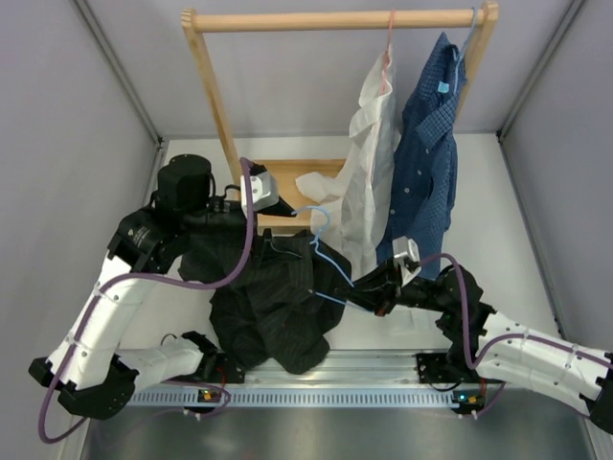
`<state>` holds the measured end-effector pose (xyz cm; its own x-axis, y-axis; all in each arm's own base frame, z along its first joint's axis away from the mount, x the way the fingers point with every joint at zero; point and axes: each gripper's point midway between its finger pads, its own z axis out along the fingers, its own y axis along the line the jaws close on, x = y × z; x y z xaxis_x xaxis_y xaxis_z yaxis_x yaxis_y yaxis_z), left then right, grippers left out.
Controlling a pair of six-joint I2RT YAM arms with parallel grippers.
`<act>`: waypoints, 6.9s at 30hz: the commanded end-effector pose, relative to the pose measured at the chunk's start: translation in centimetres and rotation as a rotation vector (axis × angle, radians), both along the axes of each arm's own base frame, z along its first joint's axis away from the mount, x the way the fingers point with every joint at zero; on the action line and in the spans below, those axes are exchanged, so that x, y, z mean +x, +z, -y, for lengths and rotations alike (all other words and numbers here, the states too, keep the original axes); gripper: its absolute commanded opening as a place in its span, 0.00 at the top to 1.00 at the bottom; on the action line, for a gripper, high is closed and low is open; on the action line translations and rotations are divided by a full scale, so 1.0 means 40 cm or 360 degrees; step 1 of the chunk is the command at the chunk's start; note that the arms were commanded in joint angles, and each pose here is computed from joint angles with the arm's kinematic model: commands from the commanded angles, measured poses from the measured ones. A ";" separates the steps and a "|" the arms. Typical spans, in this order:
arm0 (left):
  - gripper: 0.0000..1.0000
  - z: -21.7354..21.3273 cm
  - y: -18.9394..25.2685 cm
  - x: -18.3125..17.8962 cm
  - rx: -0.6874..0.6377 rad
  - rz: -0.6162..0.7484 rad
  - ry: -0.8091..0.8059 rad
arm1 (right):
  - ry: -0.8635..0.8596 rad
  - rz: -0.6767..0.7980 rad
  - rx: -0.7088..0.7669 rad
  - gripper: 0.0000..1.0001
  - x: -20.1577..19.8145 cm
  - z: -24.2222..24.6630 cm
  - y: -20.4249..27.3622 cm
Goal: Place the shirt on the hanger
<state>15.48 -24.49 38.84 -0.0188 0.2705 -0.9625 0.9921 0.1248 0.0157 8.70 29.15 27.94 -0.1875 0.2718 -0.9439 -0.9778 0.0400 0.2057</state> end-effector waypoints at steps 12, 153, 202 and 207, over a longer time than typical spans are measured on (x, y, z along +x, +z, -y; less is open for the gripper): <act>0.56 0.014 -0.021 -0.098 -0.0047 -0.0081 -0.0399 | 0.0097 0.0268 0.0168 1.00 -0.046 0.018 0.126; 1.00 -0.230 -0.072 -0.052 -0.0313 0.0232 0.0817 | -0.1501 -0.0446 -0.0846 1.00 0.478 0.164 0.195; 1.00 -0.023 -0.067 -0.059 -0.0439 -0.0138 0.0206 | -0.0189 -0.0156 -0.0456 0.42 0.052 0.000 0.171; 1.00 0.016 -0.074 -0.123 -0.0421 -0.0190 -0.0180 | -0.0091 -0.0063 -0.0458 0.44 0.055 -0.045 0.255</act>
<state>13.98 -23.70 32.41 -0.2627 0.0784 -0.9617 0.9309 0.2827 -0.2312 11.61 29.75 34.49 -0.3069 -0.0224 -0.9515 -0.9218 0.2557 0.2913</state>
